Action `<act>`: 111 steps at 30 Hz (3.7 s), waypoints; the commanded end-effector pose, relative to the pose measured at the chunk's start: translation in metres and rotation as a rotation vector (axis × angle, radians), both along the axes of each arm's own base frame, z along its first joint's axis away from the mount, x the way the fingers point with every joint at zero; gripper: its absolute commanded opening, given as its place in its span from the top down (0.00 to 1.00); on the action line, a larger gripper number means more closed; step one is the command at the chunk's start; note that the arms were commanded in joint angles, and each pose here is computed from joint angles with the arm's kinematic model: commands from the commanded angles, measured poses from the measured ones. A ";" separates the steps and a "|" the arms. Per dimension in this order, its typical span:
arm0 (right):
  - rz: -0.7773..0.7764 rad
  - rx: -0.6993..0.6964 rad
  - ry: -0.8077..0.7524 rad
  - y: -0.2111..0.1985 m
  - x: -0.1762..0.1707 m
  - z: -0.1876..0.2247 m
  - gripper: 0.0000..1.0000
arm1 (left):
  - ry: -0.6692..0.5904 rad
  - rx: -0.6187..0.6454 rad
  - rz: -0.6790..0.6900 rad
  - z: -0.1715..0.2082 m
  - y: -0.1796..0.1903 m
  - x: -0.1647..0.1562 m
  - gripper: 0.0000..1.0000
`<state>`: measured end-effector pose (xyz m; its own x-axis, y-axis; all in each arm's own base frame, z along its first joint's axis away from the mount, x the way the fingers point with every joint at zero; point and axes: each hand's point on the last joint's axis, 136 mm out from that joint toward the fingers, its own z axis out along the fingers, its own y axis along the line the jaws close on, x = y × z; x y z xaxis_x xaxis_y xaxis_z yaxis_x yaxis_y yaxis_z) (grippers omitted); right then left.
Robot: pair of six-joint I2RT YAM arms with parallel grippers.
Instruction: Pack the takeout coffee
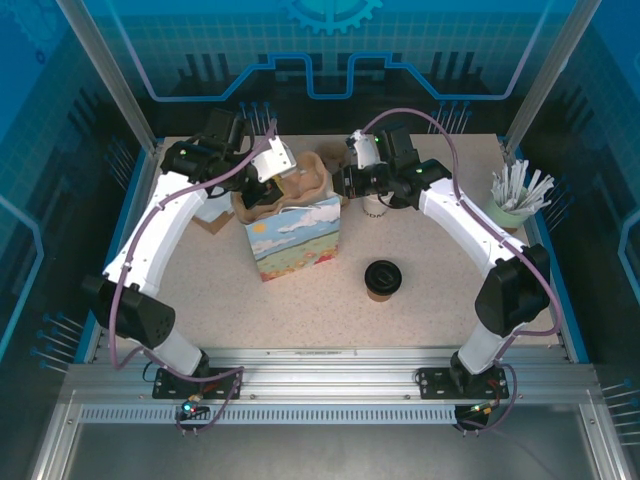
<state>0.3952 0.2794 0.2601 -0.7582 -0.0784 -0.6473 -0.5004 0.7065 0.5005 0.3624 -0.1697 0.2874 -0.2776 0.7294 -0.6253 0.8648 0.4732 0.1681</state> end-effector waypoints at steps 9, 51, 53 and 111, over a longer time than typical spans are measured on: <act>-0.007 0.020 -0.026 0.000 0.000 0.019 0.82 | 0.075 0.057 -0.025 -0.016 -0.002 -0.011 0.78; -0.049 0.024 -0.049 -0.003 0.003 0.025 0.82 | 0.082 -0.016 -0.073 0.001 -0.016 -0.037 0.78; -0.051 0.023 -0.053 -0.004 0.003 0.026 0.82 | 0.090 -0.013 -0.073 -0.001 -0.016 -0.038 0.78; -0.046 0.015 -0.062 -0.004 0.001 0.027 0.82 | 0.112 0.081 0.114 -0.026 0.006 -0.015 0.79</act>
